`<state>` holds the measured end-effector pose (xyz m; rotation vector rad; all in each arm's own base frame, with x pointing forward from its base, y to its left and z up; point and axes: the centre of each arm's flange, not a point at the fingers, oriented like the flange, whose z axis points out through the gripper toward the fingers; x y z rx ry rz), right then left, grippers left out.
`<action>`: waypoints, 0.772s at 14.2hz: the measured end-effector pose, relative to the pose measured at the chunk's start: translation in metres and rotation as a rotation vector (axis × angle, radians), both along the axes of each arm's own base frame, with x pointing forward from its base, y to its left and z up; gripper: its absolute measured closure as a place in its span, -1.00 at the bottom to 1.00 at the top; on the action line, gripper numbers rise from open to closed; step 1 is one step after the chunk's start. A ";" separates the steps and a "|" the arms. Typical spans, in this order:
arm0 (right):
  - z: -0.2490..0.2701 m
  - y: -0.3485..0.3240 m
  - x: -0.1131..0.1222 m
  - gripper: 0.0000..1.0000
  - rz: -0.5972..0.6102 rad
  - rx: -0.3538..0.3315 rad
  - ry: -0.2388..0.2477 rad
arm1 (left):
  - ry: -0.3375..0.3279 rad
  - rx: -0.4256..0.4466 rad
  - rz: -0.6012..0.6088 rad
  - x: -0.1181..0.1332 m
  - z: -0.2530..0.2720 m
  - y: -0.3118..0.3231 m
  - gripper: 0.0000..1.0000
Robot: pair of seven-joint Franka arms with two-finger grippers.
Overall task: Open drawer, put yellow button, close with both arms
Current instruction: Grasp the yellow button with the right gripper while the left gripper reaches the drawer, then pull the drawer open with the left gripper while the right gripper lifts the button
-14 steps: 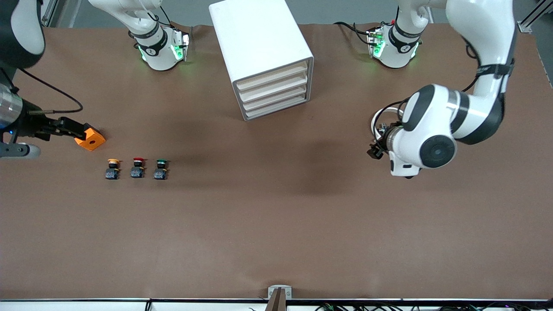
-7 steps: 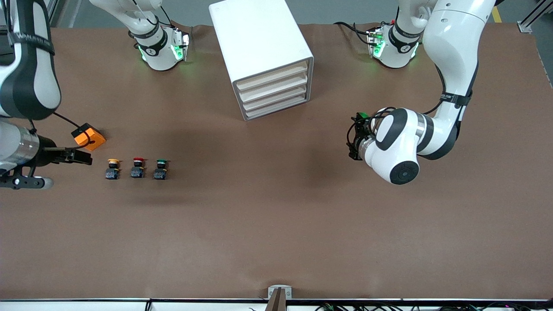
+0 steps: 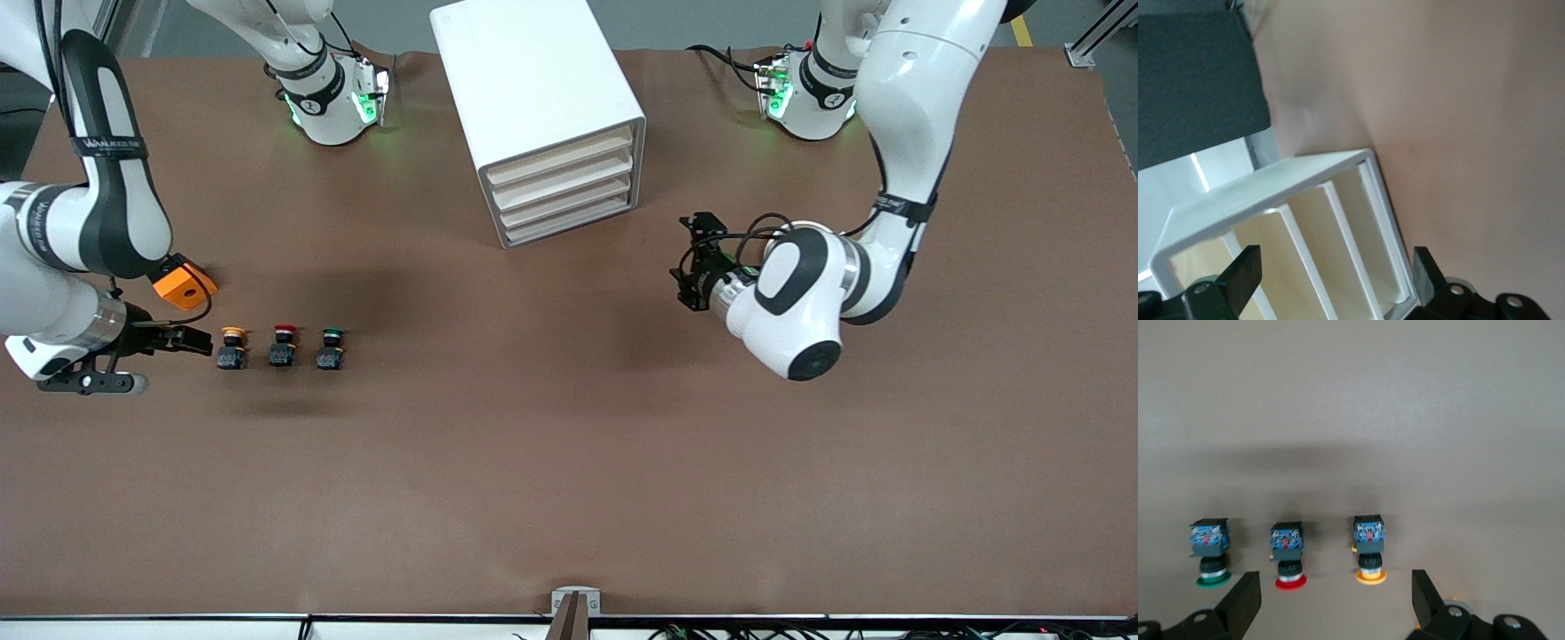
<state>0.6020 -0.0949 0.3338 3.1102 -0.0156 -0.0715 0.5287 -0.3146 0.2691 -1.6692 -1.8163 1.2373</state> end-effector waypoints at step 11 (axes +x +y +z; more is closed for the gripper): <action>-0.134 -0.024 -0.024 -1.00 0.061 0.009 -0.041 | 0.277 0.019 0.170 -0.033 0.001 -0.093 -0.68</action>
